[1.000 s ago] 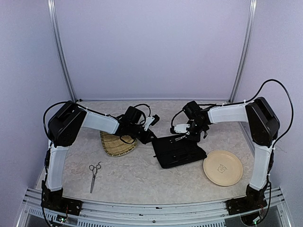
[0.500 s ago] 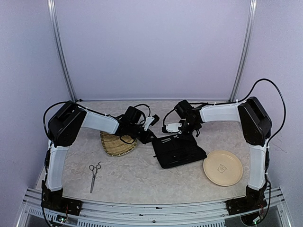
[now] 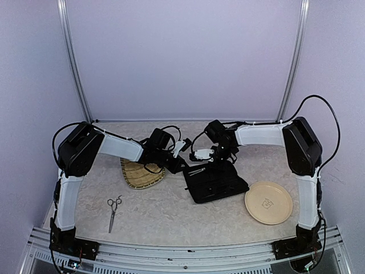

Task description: Sort the hair-cutting tools

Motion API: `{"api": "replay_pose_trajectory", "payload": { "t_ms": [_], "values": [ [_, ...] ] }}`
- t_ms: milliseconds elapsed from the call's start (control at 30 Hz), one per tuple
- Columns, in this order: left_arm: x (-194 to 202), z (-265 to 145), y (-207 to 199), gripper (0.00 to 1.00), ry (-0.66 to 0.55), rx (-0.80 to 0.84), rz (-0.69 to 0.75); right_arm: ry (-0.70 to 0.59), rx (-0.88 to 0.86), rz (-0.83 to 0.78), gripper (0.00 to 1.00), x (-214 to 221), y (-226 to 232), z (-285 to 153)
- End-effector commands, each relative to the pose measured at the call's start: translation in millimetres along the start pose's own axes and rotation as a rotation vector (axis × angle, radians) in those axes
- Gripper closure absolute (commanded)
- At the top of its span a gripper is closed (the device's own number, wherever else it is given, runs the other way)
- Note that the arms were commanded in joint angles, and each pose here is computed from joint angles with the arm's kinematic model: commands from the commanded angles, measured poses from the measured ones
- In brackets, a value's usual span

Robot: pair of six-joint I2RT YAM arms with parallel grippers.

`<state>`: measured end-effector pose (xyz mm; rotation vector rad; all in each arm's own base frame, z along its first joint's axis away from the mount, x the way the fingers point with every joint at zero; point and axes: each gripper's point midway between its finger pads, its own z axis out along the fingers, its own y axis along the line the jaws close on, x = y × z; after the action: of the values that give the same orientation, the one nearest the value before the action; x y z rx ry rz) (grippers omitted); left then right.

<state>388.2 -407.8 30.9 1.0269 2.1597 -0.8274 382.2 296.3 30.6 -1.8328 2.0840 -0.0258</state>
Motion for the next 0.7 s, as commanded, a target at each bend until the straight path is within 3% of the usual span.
{"api": "replay_pose_trajectory", "payload": {
  "t_ms": [0,667],
  "values": [
    [14,4,5,0.99,0.021,0.006,-0.024,0.016,-0.131,0.070,1.00,-6,24,3],
    [17,5,7,0.99,0.027,0.015,-0.030,0.102,-0.200,0.209,1.00,-19,37,-12]
  ]
}}
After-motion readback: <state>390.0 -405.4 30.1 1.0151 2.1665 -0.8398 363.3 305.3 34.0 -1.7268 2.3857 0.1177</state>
